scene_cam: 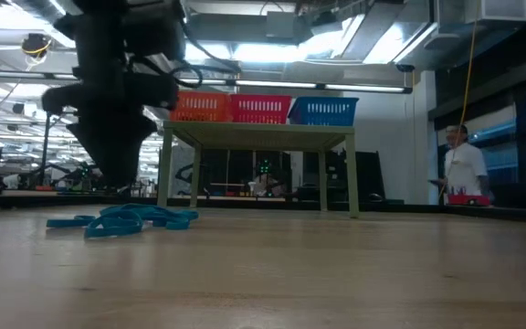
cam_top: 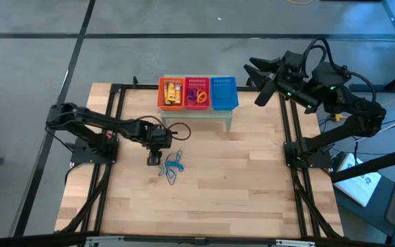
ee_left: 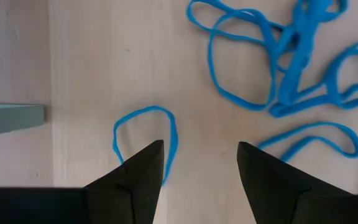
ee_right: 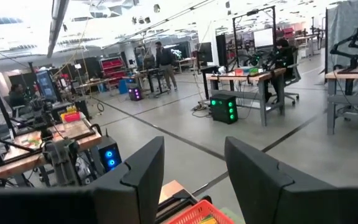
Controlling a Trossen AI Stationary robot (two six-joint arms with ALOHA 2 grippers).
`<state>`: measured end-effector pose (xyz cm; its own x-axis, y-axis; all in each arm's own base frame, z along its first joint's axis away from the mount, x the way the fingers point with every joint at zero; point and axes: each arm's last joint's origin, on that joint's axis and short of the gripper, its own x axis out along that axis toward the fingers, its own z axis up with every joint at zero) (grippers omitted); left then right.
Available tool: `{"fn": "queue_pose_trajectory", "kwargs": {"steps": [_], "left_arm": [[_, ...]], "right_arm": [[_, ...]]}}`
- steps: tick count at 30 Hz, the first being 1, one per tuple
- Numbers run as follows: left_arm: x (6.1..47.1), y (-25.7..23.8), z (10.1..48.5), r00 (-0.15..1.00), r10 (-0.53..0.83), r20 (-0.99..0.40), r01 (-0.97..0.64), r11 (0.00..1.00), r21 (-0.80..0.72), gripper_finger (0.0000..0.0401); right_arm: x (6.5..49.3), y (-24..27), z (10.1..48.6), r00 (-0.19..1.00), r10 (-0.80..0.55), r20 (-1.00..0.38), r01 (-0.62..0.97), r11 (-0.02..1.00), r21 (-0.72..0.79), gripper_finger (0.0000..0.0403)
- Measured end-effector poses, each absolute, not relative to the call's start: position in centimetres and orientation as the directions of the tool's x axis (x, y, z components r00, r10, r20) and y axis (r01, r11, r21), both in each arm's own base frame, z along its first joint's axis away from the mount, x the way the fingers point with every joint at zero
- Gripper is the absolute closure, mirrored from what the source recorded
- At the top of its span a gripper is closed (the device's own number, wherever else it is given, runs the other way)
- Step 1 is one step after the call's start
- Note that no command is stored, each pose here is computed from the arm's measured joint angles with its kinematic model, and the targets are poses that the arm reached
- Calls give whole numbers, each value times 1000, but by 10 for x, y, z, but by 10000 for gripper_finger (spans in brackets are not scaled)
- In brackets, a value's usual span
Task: Pick & Place Office Desk Supplies
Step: Put the blue rubber band into the blue bin on the shelf
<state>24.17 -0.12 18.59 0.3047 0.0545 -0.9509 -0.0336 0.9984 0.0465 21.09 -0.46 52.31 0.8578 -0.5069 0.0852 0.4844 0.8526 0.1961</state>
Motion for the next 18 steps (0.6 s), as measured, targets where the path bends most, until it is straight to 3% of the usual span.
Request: {"fn": "queue_pose_trajectory", "kwargs": {"steps": [6, 18], "left_arm": [[252, 9, 178, 331, 45, -943, -26, 999, 38, 207], [258, 24, 147, 203, -11, -979, -48, 999, -21, 244]], "right_arm": [[211, -4, 523, 859, -505, 85, 483, 854, 196, 231], [211, -4, 523, 859, -505, 84, 483, 854, 196, 231]]}}
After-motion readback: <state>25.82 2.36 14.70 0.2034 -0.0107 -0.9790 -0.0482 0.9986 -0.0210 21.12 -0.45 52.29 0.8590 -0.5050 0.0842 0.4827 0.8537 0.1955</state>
